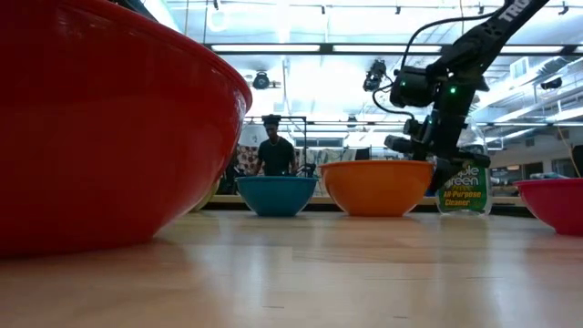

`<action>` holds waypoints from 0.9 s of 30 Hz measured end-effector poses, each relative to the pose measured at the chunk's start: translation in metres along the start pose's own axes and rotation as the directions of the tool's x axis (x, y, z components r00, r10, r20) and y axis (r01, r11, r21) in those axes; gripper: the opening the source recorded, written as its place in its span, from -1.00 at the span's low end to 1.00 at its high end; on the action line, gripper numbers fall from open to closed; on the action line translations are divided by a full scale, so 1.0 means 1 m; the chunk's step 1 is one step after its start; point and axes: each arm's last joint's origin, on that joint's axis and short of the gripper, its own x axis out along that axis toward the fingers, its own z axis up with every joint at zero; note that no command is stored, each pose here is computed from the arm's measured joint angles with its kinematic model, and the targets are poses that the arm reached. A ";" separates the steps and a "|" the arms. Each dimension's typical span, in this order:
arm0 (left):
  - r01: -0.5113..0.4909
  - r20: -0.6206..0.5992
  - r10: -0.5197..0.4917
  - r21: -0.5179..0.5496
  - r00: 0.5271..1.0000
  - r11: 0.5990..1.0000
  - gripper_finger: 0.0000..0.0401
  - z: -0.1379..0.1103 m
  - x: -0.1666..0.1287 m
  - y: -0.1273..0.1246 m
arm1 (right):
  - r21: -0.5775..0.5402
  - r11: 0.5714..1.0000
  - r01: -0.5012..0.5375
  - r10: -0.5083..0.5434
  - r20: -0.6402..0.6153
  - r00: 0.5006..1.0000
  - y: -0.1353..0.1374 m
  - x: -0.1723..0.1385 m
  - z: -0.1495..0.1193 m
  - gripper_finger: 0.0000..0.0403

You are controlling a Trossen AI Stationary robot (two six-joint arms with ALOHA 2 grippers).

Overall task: Nest bowls inside each other
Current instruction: Stack the orange bowl on top of the red bowl

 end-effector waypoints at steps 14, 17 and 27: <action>0.000 0.000 0.000 0.000 1.000 1.000 -0.10 0.000 0.000 0.000 | 0.052 0.998 -0.041 0.042 -0.015 0.999 0.006 0.007 0.001 -0.86; 0.000 0.000 0.000 0.000 1.000 1.000 -0.10 0.000 0.000 0.000 | 0.054 0.996 -0.067 0.068 -0.017 0.998 0.008 0.007 0.002 -0.90; 0.002 -0.002 -0.002 -0.026 1.000 1.000 -0.10 0.000 0.000 0.000 | 0.018 0.997 -0.080 0.081 -0.020 0.997 0.006 0.001 0.003 -0.89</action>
